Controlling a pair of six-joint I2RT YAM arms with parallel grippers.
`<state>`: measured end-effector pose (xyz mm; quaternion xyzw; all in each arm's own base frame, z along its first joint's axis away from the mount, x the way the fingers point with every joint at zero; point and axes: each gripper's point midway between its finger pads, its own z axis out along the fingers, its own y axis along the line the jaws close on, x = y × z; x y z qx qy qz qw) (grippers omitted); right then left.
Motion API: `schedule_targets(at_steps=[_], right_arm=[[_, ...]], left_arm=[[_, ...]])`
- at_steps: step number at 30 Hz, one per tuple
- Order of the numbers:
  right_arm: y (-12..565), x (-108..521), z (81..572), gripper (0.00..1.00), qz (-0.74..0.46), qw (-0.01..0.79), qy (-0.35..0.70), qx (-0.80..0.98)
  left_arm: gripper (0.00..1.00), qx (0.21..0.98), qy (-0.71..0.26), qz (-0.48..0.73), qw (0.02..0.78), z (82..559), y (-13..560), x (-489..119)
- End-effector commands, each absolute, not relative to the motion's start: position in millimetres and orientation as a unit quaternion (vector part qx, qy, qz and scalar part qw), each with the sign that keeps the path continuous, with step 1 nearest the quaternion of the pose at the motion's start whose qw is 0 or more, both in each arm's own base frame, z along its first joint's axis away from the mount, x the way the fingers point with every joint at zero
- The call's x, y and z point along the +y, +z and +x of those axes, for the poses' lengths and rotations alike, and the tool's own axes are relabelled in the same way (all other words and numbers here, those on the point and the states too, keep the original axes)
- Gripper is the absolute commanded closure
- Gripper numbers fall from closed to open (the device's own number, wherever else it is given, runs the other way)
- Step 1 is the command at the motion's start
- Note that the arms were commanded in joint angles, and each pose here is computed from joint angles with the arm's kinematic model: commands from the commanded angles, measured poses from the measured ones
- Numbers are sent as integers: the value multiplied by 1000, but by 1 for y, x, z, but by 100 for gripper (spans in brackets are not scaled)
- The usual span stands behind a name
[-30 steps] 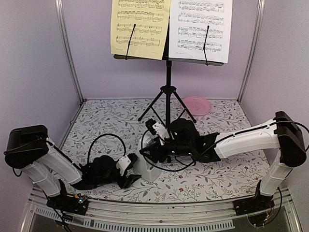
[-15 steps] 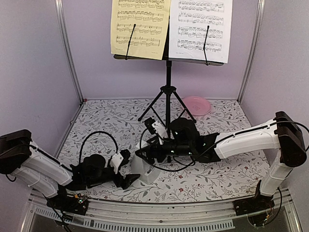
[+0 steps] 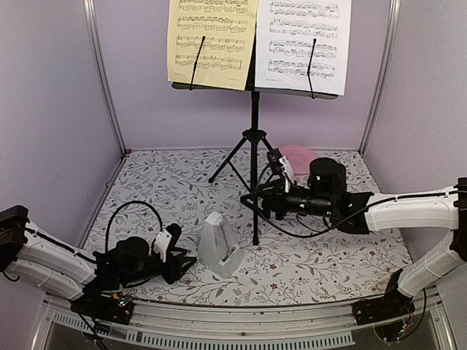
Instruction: Set up the instrument practice props
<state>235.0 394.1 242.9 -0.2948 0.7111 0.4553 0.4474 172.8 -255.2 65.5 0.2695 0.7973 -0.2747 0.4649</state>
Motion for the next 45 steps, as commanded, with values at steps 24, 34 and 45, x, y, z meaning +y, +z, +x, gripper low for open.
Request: schedule_targets(at_steps=[24, 34, 45], right_arm=[[100, 410, 251, 57, -323, 315, 419, 788], [81, 419, 239, 61, -339, 293, 412, 793], [85, 416, 230, 62, -336, 293, 413, 794]], left_arm=[[73, 839, -252, 220, 429, 190, 36, -261], [74, 833, -277, 200, 434, 209, 44, -261], [75, 849, -288, 159, 414, 213, 35, -250]])
